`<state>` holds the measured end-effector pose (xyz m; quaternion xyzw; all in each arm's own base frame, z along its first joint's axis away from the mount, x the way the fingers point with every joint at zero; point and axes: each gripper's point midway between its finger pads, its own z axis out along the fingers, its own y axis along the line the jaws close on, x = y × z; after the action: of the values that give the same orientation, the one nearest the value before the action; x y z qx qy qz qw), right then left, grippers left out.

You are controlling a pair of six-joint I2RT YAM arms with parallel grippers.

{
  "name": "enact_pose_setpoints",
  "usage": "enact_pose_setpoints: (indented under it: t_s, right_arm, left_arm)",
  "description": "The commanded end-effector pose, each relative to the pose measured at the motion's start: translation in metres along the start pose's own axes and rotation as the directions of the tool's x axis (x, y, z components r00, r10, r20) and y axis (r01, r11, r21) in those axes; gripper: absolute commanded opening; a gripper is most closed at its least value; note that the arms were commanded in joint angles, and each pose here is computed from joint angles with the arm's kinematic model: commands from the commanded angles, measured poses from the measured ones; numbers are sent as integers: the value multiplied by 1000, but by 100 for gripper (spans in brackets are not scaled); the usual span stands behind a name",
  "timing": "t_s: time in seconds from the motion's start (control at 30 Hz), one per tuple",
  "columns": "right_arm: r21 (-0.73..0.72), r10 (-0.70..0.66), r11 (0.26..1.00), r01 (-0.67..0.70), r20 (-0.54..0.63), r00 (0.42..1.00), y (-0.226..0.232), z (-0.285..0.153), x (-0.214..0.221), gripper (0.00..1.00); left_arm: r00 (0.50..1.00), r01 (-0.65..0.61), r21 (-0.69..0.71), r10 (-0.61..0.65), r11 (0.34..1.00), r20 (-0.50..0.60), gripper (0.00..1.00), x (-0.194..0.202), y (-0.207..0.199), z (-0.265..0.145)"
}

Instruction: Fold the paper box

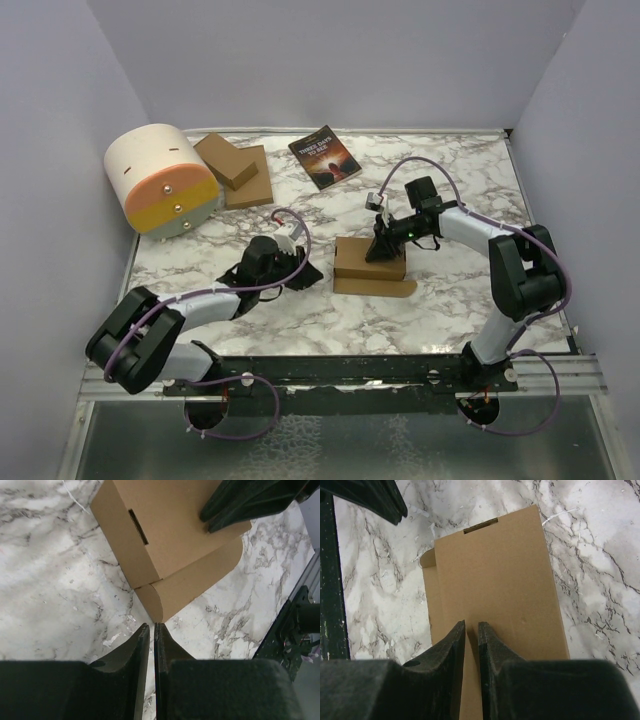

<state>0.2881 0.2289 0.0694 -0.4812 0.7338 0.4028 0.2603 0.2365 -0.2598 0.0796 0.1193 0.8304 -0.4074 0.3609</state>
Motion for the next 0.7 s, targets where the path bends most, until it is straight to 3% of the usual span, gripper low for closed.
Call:
enact_pose_setpoints:
  t_s: [0.0, 0.13, 0.67]
  right_arm:
    - [42, 33, 999, -30, -74, 997, -9, 5, 20, 17]
    - [41, 33, 999, -30, -70, 997, -9, 5, 19, 17]
    - [33, 48, 998, -45, -81, 996, -9, 7, 23, 17]
  left_arm:
    - [998, 8, 1, -8, 1000, -61, 11, 19, -3, 8]
    - [996, -27, -81, 19, 996, -90, 6, 26, 12, 19]
    - [993, -57, -62, 50, 996, -109, 6, 22, 8, 50]
